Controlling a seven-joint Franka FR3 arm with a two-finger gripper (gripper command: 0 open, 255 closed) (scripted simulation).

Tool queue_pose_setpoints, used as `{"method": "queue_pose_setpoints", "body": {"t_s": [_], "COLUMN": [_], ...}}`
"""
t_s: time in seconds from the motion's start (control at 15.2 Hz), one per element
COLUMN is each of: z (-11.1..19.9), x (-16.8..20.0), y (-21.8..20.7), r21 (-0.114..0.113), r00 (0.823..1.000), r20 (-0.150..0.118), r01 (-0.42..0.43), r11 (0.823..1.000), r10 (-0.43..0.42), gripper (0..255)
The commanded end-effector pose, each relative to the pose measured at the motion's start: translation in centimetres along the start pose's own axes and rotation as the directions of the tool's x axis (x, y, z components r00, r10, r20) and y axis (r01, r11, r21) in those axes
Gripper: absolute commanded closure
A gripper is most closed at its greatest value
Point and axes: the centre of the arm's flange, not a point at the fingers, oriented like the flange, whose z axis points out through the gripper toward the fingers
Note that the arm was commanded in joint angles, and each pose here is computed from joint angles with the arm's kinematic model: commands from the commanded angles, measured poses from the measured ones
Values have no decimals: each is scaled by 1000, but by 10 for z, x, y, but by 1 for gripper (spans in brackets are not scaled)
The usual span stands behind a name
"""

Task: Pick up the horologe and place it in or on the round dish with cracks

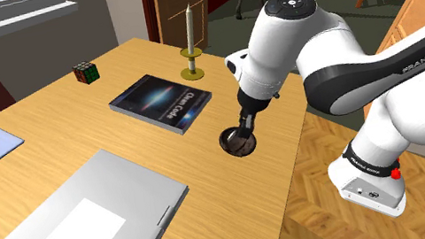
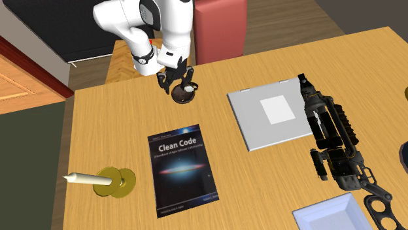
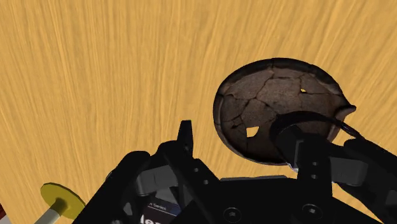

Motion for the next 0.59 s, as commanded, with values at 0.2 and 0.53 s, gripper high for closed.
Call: {"method": "queue_pose_setpoints", "body": {"t_s": [0.2, 0.53], "z": [0, -50], "x": [0, 0], "y": [0, 0], "r21": [0, 0], "r00": [1000, 1000], "r20": [0, 0], "r01": [0, 0], "r11": [1000, 1000], "r10": [0, 0], "gripper": [0, 0]}}
